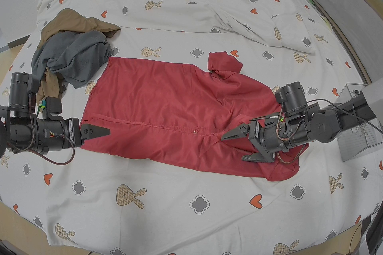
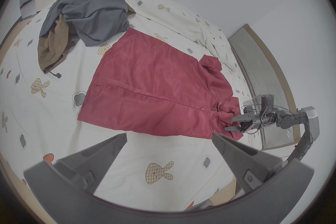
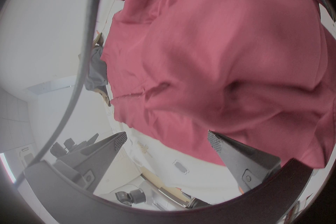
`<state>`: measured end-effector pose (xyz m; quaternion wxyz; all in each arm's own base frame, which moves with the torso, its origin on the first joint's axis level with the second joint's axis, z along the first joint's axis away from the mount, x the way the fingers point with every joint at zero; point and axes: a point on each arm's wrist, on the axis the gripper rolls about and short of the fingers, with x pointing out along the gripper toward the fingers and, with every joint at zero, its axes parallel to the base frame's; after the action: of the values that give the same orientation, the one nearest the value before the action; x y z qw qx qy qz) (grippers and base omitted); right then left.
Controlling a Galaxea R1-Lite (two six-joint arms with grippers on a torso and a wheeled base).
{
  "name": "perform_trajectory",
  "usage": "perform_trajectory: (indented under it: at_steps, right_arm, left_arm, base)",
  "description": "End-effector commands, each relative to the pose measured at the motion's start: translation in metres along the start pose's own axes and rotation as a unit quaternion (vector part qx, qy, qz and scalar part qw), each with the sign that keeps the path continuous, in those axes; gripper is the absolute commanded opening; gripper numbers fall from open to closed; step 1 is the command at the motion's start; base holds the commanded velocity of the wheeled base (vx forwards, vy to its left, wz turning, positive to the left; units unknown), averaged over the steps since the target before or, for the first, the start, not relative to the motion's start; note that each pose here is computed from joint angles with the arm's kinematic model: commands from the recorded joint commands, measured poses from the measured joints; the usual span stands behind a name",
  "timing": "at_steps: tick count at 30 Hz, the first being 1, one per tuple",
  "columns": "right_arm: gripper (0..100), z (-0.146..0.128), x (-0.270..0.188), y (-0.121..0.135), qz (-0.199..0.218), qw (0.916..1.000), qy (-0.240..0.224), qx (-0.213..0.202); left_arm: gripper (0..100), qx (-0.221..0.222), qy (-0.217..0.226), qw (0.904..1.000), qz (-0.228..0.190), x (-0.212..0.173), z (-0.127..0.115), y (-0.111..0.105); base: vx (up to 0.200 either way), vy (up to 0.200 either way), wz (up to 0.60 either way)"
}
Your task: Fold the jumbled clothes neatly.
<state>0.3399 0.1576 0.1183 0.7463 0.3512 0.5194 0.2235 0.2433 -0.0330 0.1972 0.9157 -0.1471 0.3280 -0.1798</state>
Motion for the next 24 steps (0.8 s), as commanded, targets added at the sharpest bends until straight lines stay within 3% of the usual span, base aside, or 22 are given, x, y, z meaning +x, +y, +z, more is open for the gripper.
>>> perform_trajectory:
  at_steps: [1,8,13,21,22,24]
  right_arm:
    - [100,0.02,-0.01,-0.006,0.005,0.9995,-0.028,0.011]
    - [100,0.043,-0.026,-0.005,0.016,0.9977,-0.064,0.013]
    - [100,0.046,-0.02,-0.01,0.01,0.9978,-0.063,0.018]
    - [100,0.059,-0.019,-0.018,0.014,0.9948,-0.072,0.07]
    - [0,0.059,-0.019,-0.018,0.014,0.9947,-0.072,0.071]
    - [0,0.058,-0.019,-0.017,0.014,0.9948,-0.072,0.07]
  left_arm:
    - [100,-0.001,0.003,1.0,0.001,0.001,-0.001,0.001]
    - [100,-0.001,0.003,1.0,0.001,0.002,-0.001,0.001]
    - [100,-0.001,0.002,1.0,0.0,0.001,-0.001,0.0]
    - [100,0.0,0.003,1.0,0.001,0.001,-0.001,0.001]
    - [100,0.0,0.003,1.0,0.001,0.001,-0.001,0.001]
    - [100,-0.001,0.003,1.0,0.001,0.002,-0.001,0.001]
  base:
    - [0.0,0.0,0.0]
    - [0.0,0.0,0.0]
    - [0.0,0.0,0.0]
    - [0.0,0.0,0.0]
    - [0.0,0.0,0.0]
    - [0.0,0.0,0.0]
